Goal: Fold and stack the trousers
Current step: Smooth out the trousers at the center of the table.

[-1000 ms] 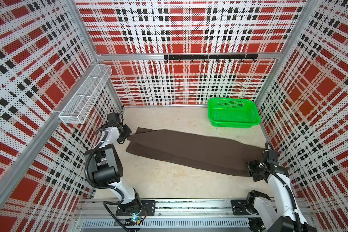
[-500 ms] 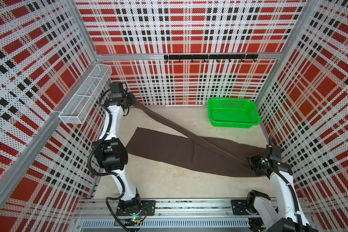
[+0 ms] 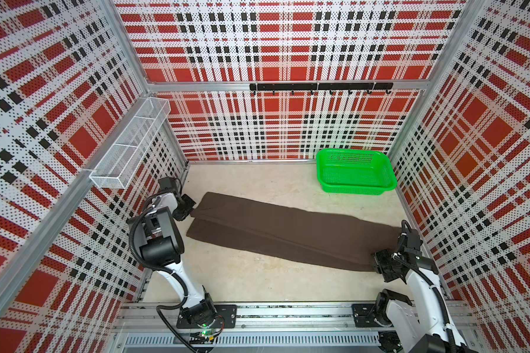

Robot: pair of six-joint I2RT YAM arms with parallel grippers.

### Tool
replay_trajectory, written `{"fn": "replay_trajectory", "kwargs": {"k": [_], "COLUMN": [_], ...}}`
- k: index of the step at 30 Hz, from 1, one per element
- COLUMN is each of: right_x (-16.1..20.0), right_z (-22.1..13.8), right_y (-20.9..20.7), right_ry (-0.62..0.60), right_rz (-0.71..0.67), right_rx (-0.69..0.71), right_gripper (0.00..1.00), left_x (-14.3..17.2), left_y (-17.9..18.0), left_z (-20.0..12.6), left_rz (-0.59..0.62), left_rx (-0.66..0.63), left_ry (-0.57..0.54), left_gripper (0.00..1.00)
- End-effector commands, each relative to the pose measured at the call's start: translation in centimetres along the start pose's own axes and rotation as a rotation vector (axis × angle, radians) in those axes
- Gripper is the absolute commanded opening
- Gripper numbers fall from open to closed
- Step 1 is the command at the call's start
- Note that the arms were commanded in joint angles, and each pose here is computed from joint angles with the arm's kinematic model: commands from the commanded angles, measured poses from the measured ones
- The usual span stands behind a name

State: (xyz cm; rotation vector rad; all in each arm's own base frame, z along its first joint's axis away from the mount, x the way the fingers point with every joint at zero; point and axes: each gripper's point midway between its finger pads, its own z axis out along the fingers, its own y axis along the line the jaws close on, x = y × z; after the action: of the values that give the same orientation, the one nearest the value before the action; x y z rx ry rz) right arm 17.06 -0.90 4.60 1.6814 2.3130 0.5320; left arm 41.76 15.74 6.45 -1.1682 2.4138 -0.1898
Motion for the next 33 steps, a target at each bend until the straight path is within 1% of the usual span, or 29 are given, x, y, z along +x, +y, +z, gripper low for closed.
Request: {"fn": "replay_trajectory", "kwargs": {"k": [1, 5, 8, 12, 13, 15, 19, 20, 21, 23, 26, 27, 30, 33], "right_x": [-0.7, -1.0, -1.1, -1.0, -1.0, -0.9, -0.9, -0.9, -0.9, -1.0, -1.4, -1.6, -2.0, -2.8], "right_z": [0.1, 0.2, 0.4, 0.8, 0.9, 0.9, 0.6, 0.4, 0.2, -0.4, -1.7, -2.4, -4.1, -5.8], "right_y": [-0.8, -0.7, -0.8, -1.0, -1.0, -1.0, -0.4, -0.2, 0.1, 0.7, 1.8, 2.3, 3.9, 5.7], "right_ry": [-0.040, -0.042, -0.043, -0.041, -0.038, -0.034, -0.036, -0.037, -0.038, -0.041, -0.055, -0.064, -0.082, -0.123], "right_rz": [0.001, -0.006, -0.008, -0.005, -0.004, -0.008, -0.033, -0.042, -0.054, -0.076, -0.119, -0.133, -0.167, -0.196], "right_rx": [0.042, 0.047, 0.053, 0.052, 0.052, 0.049, 0.024, 0.014, 0.003, -0.009, -0.020, -0.027, -0.052, -0.087], "right_gripper": [0.02, 0.02, 0.02, 0.03, 0.04, 0.06, 0.13, 0.18, 0.23, 0.31, 0.40, 0.43, 0.46, 0.47], "left_x": [-3.7, -4.1, -3.7, -1.6, -1.3, -1.3, -1.8, -1.9, -2.2, -2.8, -4.4, -4.9, -5.7, -4.5], "left_y": [-2.0, -2.9, -1.8, 0.2, 0.5, 0.9, 1.1, 1.0, 0.9, 0.4, -0.7, -1.2, -3.1, -6.5], "left_z": [-2.8, -4.7, -5.4, -3.0, -2.6, -2.6, -3.1, -3.3, -3.6, -4.5, -6.6, -7.4, -9.2, -9.2], "left_rz": [0.008, 0.029, 0.034, 0.026, 0.025, 0.022, 0.017, 0.017, 0.018, 0.021, 0.024, 0.030, 0.058, 0.144], "left_rx": [0.055, 0.079, 0.046, -0.009, -0.021, -0.042, -0.062, -0.064, -0.062, -0.054, -0.036, -0.022, 0.011, 0.050], "left_ry": [-0.134, -0.158, -0.175, -0.109, -0.094, -0.099, -0.103, -0.105, -0.112, -0.130, -0.172, -0.188, -0.221, -0.191], "left_gripper": [0.00, 0.00, 0.00, 0.00, 0.01, 0.06, 0.27, 0.34, 0.38, 0.42, 0.51, 0.52, 0.54, 0.54]}}
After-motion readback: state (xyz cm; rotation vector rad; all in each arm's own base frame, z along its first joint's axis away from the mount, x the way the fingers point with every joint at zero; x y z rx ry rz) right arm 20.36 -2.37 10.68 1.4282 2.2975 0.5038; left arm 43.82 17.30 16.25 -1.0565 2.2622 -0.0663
